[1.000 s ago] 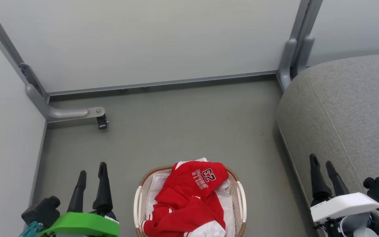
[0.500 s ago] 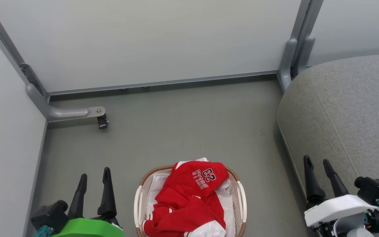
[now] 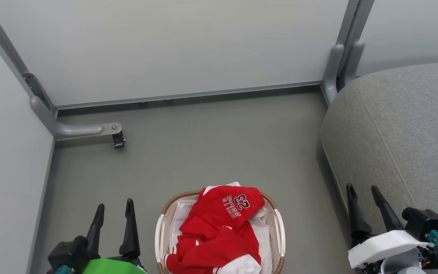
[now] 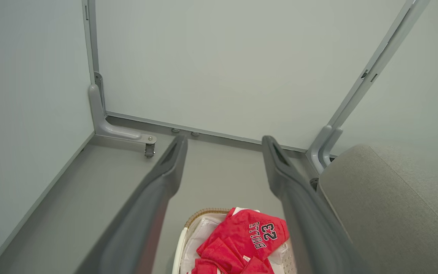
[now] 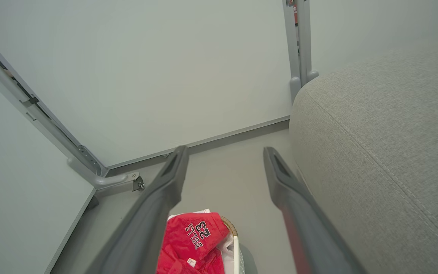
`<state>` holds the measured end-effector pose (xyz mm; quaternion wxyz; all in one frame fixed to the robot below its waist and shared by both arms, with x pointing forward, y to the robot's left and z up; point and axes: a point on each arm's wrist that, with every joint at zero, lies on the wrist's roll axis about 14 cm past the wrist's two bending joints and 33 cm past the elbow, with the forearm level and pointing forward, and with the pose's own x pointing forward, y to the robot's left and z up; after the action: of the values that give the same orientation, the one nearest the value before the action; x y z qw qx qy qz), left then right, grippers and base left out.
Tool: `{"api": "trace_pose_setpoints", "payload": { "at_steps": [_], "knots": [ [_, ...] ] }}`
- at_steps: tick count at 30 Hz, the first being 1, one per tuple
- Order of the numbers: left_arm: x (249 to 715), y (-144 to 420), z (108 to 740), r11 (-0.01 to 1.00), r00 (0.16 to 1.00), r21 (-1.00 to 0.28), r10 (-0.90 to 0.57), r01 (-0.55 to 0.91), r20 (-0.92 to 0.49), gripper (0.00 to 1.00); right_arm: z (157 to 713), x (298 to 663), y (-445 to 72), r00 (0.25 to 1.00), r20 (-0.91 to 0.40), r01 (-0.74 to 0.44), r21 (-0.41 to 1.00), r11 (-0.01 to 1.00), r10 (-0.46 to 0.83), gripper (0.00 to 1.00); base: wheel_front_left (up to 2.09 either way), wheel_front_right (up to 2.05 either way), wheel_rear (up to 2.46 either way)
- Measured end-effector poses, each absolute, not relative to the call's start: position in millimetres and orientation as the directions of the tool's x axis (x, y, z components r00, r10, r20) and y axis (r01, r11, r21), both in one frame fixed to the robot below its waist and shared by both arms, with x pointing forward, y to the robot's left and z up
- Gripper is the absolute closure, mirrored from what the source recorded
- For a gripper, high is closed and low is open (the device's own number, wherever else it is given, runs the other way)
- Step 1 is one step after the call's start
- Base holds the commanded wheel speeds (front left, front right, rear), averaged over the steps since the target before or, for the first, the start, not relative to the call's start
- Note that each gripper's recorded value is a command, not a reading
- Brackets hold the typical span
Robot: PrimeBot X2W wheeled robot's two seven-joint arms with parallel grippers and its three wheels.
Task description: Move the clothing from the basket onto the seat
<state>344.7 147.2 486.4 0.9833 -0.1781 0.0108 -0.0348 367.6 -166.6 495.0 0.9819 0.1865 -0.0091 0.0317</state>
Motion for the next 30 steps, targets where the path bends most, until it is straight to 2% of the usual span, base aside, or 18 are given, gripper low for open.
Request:
{"api": "trace_pose_setpoints", "payload": {
  "at_steps": [30],
  "knots": [
    [337,131,476,0.978,0.991,-0.165,-0.131,0.127,-0.015,0.00,496,366,-154,0.991,0.059,-0.128,0.168,0.977,0.120,0.00,0.00,0.00,0.00]
  ]
}}
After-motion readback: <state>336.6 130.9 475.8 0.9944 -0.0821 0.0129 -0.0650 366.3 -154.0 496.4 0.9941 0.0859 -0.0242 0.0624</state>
